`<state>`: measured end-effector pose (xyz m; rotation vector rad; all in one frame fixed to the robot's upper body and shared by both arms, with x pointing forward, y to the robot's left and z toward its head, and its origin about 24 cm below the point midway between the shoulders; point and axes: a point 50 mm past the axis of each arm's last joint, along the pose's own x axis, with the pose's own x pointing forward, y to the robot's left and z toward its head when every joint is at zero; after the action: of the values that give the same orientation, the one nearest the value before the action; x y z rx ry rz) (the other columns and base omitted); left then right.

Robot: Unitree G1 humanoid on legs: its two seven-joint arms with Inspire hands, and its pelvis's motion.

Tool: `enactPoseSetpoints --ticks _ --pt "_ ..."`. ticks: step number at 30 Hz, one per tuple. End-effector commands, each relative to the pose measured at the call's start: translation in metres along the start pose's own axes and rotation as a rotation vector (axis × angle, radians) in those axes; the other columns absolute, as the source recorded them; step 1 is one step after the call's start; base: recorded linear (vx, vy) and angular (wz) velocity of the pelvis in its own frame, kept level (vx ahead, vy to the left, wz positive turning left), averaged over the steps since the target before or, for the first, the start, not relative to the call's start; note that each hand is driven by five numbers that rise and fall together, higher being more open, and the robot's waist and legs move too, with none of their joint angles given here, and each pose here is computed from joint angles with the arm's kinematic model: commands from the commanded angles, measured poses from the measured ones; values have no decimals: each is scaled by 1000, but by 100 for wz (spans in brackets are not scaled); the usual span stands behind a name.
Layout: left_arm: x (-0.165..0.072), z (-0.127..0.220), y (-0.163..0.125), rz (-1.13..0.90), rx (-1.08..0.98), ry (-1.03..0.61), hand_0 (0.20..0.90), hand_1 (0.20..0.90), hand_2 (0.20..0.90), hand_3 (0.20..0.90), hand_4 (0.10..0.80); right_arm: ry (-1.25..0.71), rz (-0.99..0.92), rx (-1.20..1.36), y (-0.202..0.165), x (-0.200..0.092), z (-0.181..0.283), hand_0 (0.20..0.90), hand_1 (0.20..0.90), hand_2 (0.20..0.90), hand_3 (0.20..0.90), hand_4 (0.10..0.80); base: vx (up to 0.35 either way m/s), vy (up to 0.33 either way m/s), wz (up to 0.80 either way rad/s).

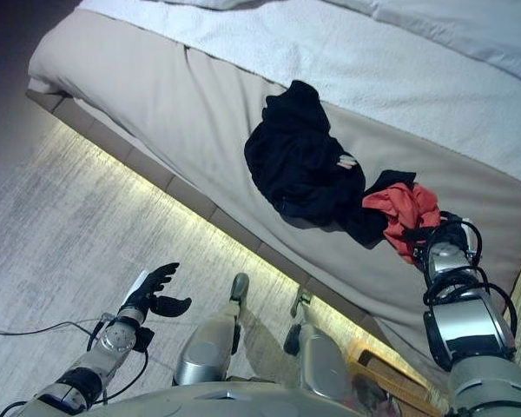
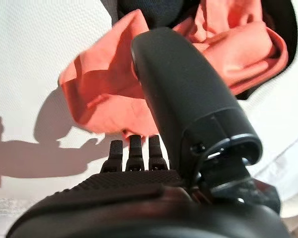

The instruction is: Pick up the clothes from the bed and place them into the basket

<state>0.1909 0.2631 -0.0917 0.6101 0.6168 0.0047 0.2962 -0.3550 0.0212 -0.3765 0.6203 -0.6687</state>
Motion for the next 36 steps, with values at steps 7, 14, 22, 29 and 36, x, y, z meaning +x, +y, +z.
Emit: enactPoseSetpoints --ticks 7,14,22,29,36 --pt "-3 -1 24 50 57 -25 900 900 900 900 800 -58 -248 92 -67 5 56 900 900 900 900 800 -34 -76 7" --pt "-8 -6 27 36 53 -32 900 900 900 900 800 -84 -333 183 -80 5 56 300 300 300 200 100 5 -11 2" --pt "-16 -19 15 18 49 -21 900 900 900 900 800 -212 -320 302 -83 3 59 300 300 300 200 100 20 31 -4" --pt "-26 -39 -2 18 25 35 900 900 900 900 800 -348 -234 484 -73 -4 65 300 300 300 200 100 32 69 -12" --pt "-36 -54 -19 14 1 117 900 900 900 900 800 -500 -184 617 -53 -25 71 300 300 300 200 100 19 63 -12"
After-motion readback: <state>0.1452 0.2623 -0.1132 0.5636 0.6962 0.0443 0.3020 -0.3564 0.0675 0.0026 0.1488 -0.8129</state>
